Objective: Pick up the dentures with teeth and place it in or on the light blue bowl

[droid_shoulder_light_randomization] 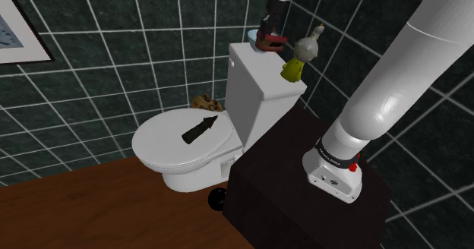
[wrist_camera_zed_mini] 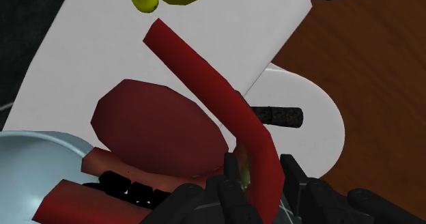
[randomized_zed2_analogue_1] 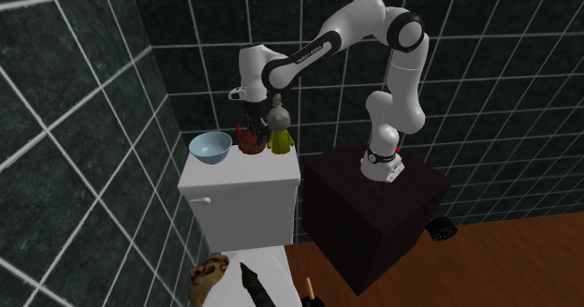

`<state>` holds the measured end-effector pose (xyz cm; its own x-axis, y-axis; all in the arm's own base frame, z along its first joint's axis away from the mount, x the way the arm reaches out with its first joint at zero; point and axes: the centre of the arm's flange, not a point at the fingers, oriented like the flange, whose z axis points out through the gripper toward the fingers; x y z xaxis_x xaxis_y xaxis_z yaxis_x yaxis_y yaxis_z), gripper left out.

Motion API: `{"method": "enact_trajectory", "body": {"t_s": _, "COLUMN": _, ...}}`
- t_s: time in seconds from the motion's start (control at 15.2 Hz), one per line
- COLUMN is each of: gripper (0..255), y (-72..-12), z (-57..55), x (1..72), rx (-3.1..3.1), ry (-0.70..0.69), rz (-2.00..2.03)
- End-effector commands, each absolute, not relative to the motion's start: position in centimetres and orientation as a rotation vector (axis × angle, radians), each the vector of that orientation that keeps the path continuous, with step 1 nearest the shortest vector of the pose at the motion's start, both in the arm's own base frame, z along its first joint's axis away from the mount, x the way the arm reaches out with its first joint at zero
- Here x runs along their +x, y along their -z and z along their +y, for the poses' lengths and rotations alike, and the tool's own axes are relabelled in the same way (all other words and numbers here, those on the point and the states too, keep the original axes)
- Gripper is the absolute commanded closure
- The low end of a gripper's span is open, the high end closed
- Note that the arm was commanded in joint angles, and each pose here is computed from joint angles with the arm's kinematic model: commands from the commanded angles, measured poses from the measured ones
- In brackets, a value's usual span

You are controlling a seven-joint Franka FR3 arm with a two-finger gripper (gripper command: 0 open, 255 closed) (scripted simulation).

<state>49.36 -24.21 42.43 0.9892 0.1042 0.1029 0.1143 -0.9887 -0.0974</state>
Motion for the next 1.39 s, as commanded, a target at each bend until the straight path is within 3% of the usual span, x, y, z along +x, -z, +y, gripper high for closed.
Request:
{"method": "enact_trajectory", "body": {"t_s": 0.0, "gripper": 255, "y": -43.5, "z": -24.2, "x": 49.4, "rx": -3.030, "ry": 0.149, "rz": -0.167}}
{"method": "enact_trajectory", "body": {"t_s": 0.4, "gripper": 255, "y": -46.4, "z": -24.2, "x": 49.4, "rx": -3.030, "ry": 0.149, "rz": -0.167}}
{"method": "enact_trajectory", "body": {"t_s": 1.32, "gripper": 255, "y": -48.7, "z": -38.8, "x": 60.4, "rx": -3.030, "ry": 0.149, "rz": -0.167}}
